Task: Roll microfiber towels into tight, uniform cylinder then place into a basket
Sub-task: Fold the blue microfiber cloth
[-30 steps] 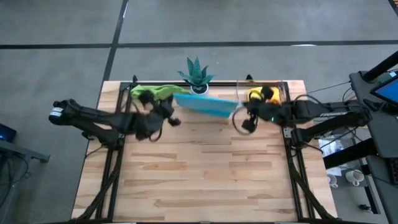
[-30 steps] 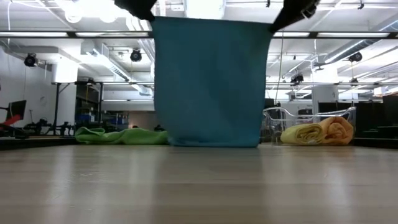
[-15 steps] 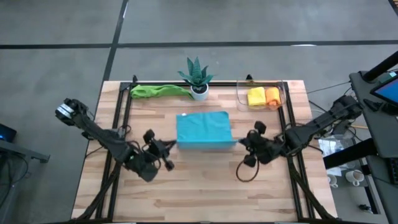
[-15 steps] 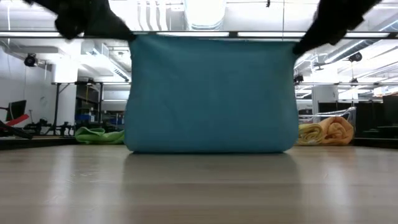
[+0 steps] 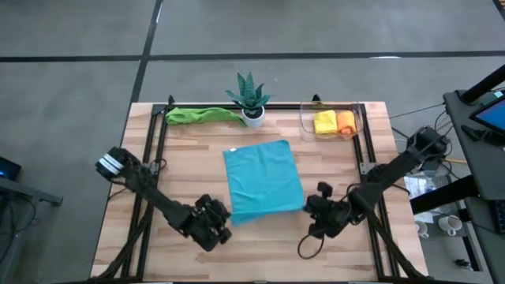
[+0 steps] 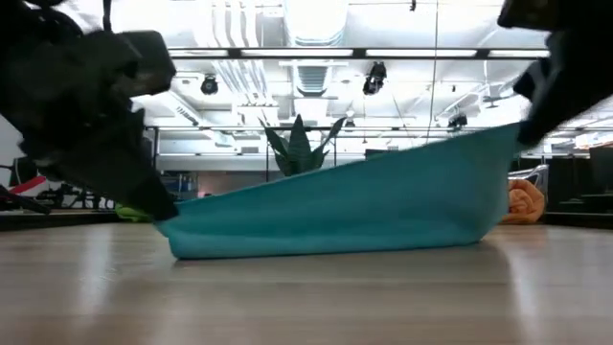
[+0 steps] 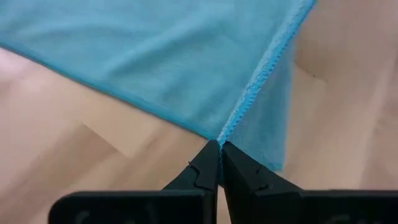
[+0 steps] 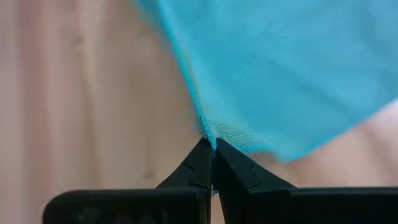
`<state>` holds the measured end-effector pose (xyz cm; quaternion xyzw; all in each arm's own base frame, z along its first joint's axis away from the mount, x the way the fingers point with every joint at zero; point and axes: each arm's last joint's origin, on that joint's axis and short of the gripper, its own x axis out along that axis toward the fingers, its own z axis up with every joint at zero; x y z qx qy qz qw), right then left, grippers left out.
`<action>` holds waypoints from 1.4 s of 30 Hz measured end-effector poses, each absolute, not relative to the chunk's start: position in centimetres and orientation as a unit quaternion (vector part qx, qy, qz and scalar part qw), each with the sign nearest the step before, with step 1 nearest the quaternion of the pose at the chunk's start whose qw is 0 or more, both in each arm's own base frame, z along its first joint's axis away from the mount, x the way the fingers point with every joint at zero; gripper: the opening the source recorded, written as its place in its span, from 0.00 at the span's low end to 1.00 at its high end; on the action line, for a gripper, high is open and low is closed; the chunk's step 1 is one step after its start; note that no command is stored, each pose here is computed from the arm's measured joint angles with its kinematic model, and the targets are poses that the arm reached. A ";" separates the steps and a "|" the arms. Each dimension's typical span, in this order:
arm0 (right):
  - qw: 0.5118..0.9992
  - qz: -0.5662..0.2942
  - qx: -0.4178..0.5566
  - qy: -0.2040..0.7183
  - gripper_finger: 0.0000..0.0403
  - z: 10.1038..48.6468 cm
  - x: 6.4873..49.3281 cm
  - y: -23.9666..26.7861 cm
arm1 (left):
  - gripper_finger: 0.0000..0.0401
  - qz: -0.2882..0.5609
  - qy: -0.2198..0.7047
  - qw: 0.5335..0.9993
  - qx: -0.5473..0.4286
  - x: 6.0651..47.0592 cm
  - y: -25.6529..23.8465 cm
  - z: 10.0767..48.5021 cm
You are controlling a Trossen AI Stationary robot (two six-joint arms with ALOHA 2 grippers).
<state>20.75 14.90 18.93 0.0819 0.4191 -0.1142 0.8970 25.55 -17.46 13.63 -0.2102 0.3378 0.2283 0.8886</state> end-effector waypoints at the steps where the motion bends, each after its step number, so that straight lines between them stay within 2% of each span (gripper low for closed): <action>1: 0.894 -0.101 0.089 0.428 0.02 18.5 21.0 15.3 | 0.00 0.223 0.341 0.888 -0.211 25.4 -17.6 13.8; 6: 0.875 -0.053 0.120 0.466 0.02 17.0 21.7 16.5 | 0.00 0.207 0.335 0.891 -0.227 24.2 -18.0 16.6; 11: 0.868 -0.019 0.122 0.482 0.02 17.2 22.1 17.3 | 0.00 0.185 0.313 0.895 -0.257 23.0 -18.1 19.1; 22: 0.860 0.063 0.140 0.486 0.02 19.2 22.0 19.9 | 0.00 0.119 0.349 0.884 -0.289 22.7 -19.6 19.1; 28: 0.858 0.079 0.116 0.494 0.02 19.3 22.4 20.5 | 0.00 0.125 0.325 0.898 -0.268 22.3 -19.3 20.0; 30: 0.858 0.064 0.100 0.499 0.02 19.4 22.6 20.1 | 0.00 0.134 0.307 0.908 -0.250 22.5 -18.6 20.5; 34: 0.857 -0.024 0.069 0.510 0.02 19.5 22.8 18.4 | 0.00 0.163 0.294 0.918 -0.209 23.1 -16.9 21.0; 42: 0.849 -0.125 0.057 0.509 0.02 18.2 23.7 14.9 | 0.00 0.243 0.303 0.912 -0.132 24.4 -12.9 20.0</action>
